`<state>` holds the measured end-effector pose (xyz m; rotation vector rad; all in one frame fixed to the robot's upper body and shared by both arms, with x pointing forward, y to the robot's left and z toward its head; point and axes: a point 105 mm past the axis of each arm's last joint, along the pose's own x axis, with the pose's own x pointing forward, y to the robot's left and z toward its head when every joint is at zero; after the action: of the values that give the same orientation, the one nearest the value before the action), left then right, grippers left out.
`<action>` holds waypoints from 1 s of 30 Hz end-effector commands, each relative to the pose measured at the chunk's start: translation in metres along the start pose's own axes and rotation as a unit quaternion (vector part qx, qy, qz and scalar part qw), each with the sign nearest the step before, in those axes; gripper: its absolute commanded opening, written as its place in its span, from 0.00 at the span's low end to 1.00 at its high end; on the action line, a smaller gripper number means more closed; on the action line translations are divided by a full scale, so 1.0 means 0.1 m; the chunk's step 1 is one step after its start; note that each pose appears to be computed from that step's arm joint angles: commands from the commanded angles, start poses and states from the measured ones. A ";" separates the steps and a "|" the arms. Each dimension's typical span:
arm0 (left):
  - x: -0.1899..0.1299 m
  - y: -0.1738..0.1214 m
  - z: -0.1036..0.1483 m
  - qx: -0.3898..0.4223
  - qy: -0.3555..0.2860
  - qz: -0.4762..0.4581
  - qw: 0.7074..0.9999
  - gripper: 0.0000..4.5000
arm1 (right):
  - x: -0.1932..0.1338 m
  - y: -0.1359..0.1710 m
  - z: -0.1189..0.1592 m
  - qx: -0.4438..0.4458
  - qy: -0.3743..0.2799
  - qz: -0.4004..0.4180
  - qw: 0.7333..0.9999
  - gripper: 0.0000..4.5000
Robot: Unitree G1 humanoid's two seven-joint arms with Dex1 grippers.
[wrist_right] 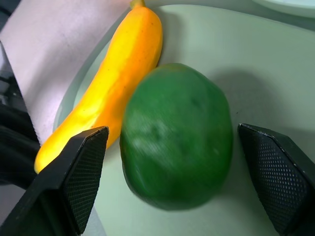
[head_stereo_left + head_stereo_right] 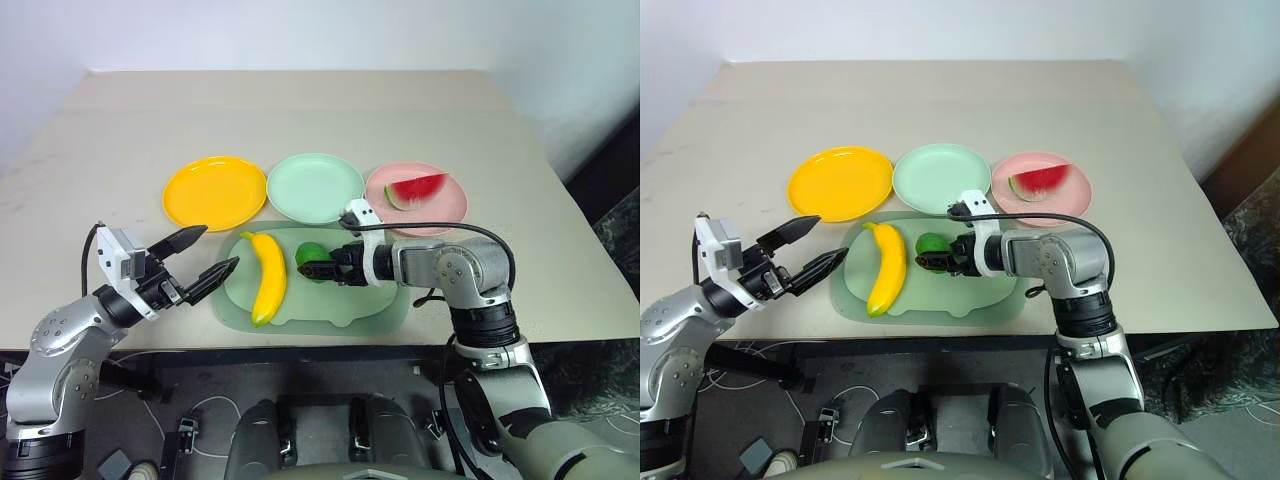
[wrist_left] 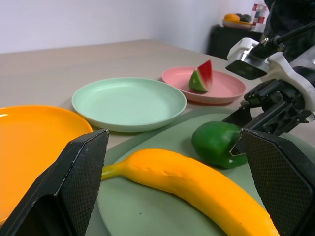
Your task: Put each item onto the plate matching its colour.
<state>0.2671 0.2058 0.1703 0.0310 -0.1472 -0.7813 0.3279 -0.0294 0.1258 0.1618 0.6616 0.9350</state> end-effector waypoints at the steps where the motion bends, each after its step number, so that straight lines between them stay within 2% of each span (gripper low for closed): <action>1: -0.02 -0.02 0.04 0.014 -0.004 -0.005 1.000 1.00 | -0.05 0.04 0.14 -0.047 -0.024 -0.007 0.999 0.87; 5: -0.03 -0.04 0.04 0.012 -0.003 -0.008 1.000 1.00 | -0.19 0.11 0.26 -0.081 -0.042 0.009 0.996 0.60; 11: -0.03 -0.04 0.07 0.012 -0.002 -0.015 1.000 1.00 | -0.36 0.22 0.70 -0.122 -0.115 0.031 0.985 0.60; 18: -0.02 -0.08 0.05 0.003 0.010 -0.035 0.999 1.00 | 0.00 -0.02 1.09 -0.152 -0.134 -0.024 0.979 0.60; 23: -0.02 -0.08 0.06 0.006 0.010 -0.037 0.999 1.00 | 0.32 -0.18 1.20 -0.171 -0.117 -0.067 0.976 0.60; 30: -0.02 -0.10 0.08 0.011 0.010 -0.036 0.999 1.00 | 0.54 -0.22 1.24 -0.185 -0.101 -0.084 0.974 0.60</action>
<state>0.2614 0.2021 0.1658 0.0316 -0.0976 -0.8397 0.4352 0.0139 0.1723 -0.1163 0.3615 0.8364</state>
